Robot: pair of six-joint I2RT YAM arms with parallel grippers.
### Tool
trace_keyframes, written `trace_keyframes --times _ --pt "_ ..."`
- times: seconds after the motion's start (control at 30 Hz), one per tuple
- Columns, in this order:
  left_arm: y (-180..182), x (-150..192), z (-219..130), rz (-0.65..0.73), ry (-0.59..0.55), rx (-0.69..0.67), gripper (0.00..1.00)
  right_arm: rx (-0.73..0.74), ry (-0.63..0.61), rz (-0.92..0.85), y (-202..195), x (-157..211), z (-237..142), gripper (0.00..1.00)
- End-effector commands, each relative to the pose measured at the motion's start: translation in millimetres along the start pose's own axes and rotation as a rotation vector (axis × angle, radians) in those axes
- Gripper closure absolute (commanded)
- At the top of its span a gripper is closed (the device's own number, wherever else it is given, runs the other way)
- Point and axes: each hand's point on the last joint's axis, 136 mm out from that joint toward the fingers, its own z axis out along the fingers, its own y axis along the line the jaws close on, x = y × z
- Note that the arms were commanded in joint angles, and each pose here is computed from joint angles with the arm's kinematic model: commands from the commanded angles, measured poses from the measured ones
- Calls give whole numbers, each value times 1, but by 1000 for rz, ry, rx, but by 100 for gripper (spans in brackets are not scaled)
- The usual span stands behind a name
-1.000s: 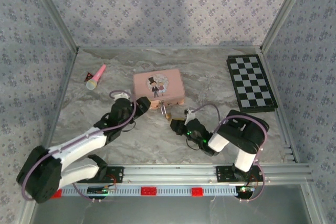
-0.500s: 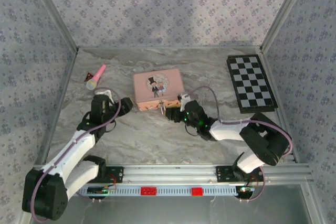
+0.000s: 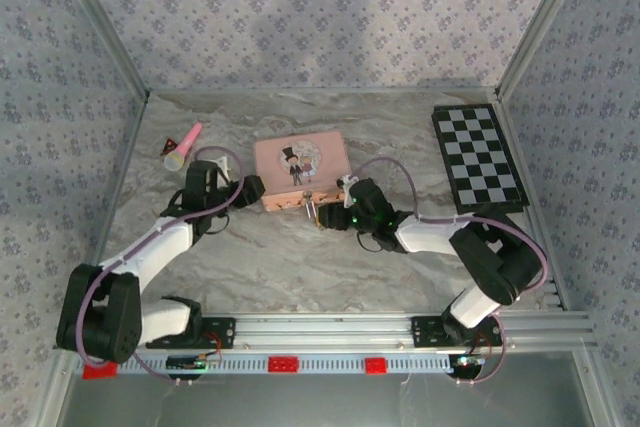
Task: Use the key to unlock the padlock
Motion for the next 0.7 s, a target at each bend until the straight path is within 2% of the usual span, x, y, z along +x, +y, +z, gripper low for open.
trace_keyframes --times 0.0,0.43,0.67 --pt "-11 -13 6 29 -10 44 32 -32 12 30 7 -6 8 53" --pt "-18 -3 33 3 58 82 35 -38 29 29 0 -15 36 54" --pt "-27 5 40 14 78 89 35 -56 34 46 -2 -15 42 59"
